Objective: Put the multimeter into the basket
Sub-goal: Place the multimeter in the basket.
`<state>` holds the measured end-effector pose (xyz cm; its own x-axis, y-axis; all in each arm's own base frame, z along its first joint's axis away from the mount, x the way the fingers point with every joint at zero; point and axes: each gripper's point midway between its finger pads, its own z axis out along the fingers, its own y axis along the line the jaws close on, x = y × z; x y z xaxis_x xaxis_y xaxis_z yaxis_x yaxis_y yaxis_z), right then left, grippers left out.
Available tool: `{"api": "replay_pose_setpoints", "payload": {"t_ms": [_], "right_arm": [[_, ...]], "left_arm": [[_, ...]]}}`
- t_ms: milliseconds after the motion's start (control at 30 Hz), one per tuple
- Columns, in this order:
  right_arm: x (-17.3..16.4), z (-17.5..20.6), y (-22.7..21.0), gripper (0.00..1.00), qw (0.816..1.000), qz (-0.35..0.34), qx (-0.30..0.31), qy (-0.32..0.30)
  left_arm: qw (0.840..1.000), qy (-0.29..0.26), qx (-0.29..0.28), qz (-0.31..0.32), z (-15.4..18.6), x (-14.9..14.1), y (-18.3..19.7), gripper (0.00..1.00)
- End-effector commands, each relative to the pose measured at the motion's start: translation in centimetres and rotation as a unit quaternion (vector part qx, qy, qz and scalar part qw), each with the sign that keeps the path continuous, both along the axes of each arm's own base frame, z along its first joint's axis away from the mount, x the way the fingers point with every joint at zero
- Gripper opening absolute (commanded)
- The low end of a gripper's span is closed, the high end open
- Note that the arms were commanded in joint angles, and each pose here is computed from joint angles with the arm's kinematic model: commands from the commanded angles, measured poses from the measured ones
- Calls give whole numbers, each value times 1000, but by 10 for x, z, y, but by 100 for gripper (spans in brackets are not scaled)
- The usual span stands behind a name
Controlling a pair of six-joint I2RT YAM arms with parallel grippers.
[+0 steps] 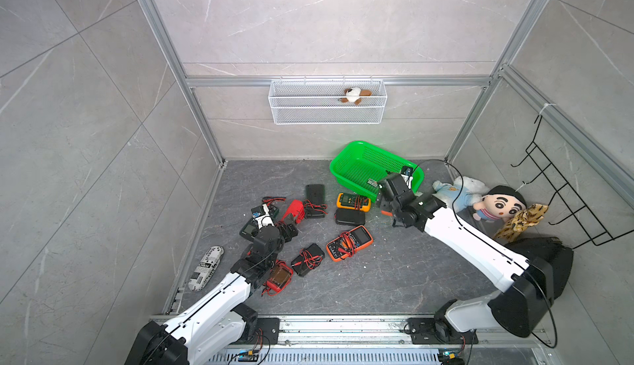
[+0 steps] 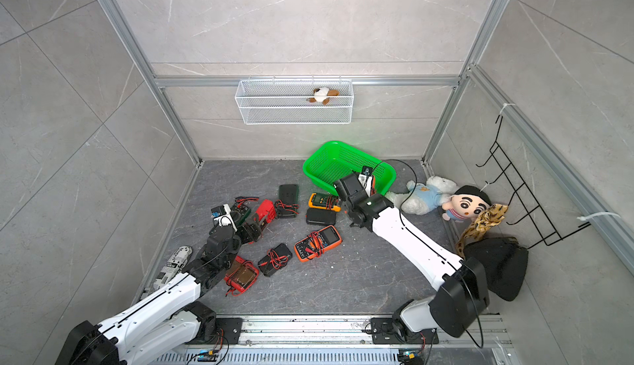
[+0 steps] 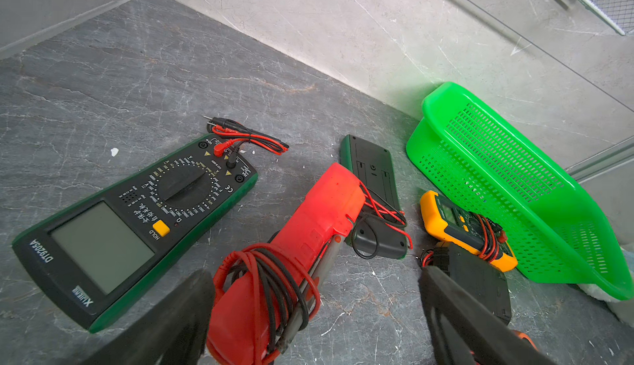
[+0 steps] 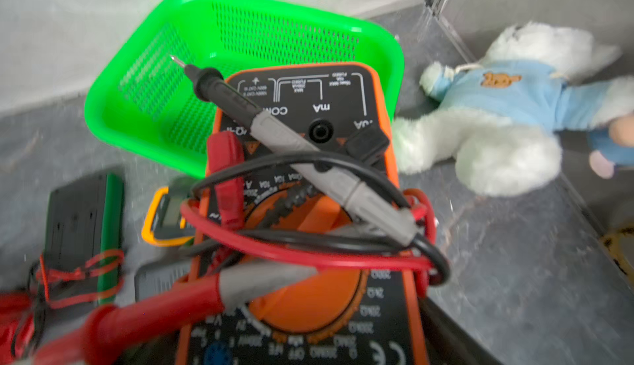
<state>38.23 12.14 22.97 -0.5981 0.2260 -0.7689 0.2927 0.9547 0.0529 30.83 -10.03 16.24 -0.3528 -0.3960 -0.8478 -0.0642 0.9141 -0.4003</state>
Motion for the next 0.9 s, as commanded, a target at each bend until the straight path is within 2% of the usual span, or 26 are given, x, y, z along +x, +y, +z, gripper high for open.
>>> {"api": "replay_pose_setpoints", "payload": {"t_ms": [0,133,267,467,633,867], "right_arm": [[51,28,-7,0,998,-17,11,-61],[97,14,-28,0,996,-56,31,-60],[135,-16,-50,0,993,-93,58,-35],[170,-64,-60,0,990,-109,91,4],[184,-93,-56,0,990,-109,83,36],[169,-142,-61,0,983,-143,72,93]], "left_arm": [[1000,-12,-16,-3,9,2,-4,98],[1000,-15,-21,-2,11,1,-4,98],[999,-20,-26,-9,14,0,-5,98],[999,-21,-28,-7,14,-2,-4,98],[1000,-17,-25,-7,11,0,-5,98],[1000,-1,-21,-9,4,3,-8,98]]}}
